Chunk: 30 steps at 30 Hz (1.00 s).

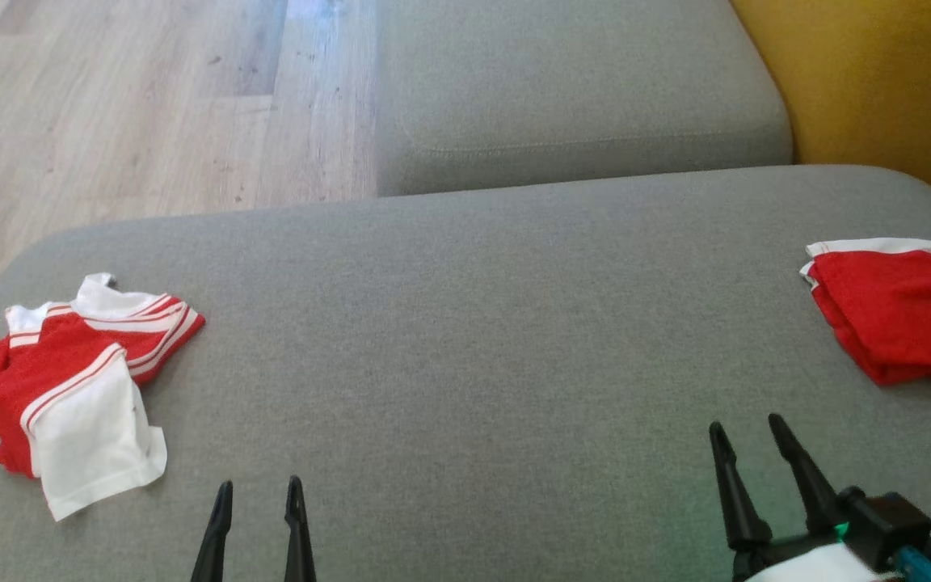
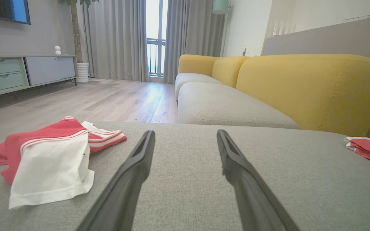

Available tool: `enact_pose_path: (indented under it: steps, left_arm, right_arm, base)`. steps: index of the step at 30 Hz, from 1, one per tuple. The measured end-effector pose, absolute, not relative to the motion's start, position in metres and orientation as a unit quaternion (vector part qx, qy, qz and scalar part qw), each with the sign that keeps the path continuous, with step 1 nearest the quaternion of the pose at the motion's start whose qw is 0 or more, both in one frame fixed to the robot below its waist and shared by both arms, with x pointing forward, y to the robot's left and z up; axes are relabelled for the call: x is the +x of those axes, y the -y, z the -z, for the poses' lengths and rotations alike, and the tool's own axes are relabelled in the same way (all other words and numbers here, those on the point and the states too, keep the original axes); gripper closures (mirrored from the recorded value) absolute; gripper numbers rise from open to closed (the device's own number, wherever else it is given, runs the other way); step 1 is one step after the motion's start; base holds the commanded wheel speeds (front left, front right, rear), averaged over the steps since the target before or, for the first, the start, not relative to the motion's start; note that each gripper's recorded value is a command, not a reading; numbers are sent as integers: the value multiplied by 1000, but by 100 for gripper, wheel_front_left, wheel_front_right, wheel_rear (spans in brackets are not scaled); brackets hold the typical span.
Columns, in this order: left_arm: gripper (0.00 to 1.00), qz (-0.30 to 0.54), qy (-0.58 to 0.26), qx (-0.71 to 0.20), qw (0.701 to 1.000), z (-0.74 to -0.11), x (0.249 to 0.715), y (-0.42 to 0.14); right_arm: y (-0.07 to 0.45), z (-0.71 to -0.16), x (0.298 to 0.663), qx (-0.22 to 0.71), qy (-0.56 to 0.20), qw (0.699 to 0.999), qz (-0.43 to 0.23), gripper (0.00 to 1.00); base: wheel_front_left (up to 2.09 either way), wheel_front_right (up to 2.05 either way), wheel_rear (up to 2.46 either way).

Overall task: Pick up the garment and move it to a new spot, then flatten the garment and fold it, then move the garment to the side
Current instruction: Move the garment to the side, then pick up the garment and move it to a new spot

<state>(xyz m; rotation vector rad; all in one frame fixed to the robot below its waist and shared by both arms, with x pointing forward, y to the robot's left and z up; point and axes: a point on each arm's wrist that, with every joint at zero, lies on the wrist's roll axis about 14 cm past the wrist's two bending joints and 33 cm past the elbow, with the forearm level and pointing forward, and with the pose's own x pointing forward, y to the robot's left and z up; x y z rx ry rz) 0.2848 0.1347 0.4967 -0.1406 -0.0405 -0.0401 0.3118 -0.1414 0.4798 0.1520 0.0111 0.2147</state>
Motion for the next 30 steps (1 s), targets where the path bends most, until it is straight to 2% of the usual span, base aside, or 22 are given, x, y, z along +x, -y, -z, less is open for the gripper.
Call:
enact_pose_path:
  steps: [17, 30]
  left_arm:
    - [0, 13, 17, -64, 998, -492, 274, -139]
    - [0, -2, 14, -64, 998, -489, 270, -145]
  right_arm:
    - [135, -484, 305, 78, 4, 990, -114, 0]
    - [124, -471, 300, 78, -20, 988, -131, 0]
  base:
    - [0, 0, 0]
    - [0, 0, 0]
